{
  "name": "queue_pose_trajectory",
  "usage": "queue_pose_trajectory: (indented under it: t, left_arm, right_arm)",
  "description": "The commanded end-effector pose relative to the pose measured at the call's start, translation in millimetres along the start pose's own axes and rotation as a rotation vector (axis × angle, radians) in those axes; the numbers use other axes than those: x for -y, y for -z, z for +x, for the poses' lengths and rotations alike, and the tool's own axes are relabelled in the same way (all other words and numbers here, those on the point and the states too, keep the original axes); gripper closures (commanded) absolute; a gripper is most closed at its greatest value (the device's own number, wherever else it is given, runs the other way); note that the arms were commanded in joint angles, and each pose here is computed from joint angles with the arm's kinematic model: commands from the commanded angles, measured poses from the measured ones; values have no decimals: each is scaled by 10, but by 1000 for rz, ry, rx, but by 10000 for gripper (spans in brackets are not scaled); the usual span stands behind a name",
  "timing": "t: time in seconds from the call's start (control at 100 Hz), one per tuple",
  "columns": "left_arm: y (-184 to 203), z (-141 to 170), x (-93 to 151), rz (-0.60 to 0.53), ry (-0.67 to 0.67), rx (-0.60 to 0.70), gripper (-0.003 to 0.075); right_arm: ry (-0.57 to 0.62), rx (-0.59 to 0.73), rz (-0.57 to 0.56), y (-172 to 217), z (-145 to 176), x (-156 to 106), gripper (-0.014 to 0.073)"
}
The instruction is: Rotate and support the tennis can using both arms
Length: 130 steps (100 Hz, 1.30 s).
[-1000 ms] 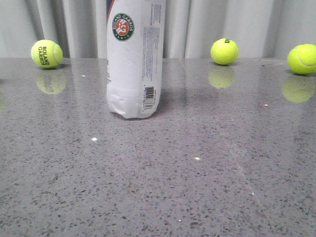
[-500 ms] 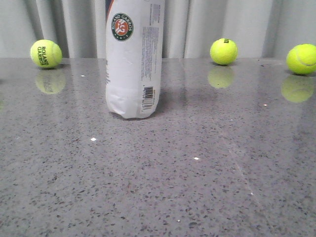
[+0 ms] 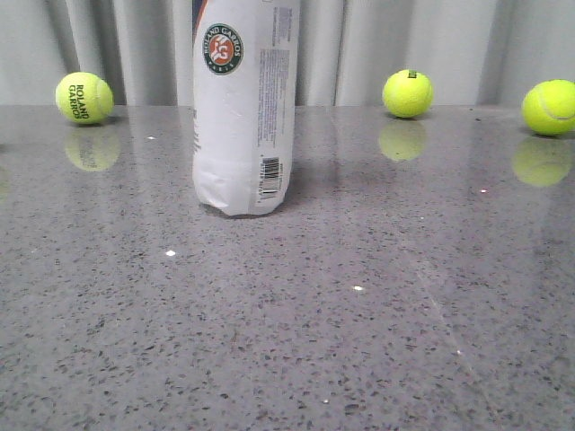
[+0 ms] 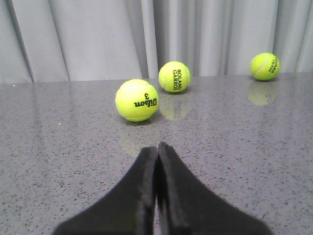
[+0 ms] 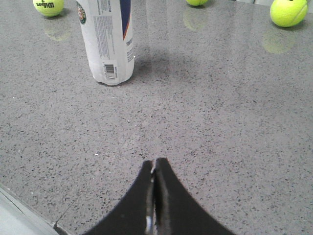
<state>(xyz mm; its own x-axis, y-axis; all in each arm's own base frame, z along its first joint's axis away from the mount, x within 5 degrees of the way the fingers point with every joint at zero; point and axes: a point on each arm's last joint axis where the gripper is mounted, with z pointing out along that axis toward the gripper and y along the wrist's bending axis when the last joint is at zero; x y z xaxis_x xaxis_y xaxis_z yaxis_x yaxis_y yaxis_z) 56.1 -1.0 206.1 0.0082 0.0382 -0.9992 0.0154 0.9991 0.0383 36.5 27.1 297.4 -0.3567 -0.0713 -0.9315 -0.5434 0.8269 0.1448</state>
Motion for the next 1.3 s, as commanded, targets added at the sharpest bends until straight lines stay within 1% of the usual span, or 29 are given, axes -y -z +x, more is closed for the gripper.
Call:
queue_pose_trajectory:
  t: [0.0, 0.69, 0.76, 0.82, 0.89, 1.01, 1.13, 1.29]
  left_arm:
    - [9, 59, -2, -7, 14, 72, 740]
    - [9, 59, -2, -7, 14, 72, 740]
    - [9, 59, -2, -7, 14, 72, 740]
    - [9, 59, -2, -7, 14, 72, 740]
    - [9, 59, -2, -7, 14, 72, 740]
    - [9, 59, -2, -7, 14, 72, 740]
    - [9, 59, -2, -7, 14, 72, 740]
    - [9, 59, -2, -7, 14, 72, 740]
  right_arm:
    - [8, 91, -2, 30, -137, -13, 662]
    - [8, 96, -2, 29, -140, -14, 662]
    - [49, 114, 26, 14, -140, 13, 662]
    - [96, 143, 59, -12, -136, 42, 662]
    - [117, 190, 80, -48, -132, 58, 662]
    - [111, 277, 122, -124, -99, 90, 662]
    - [103, 364, 197, -195, -40, 154, 662]
    - [89, 479, 267, -244, 46, 222, 662]
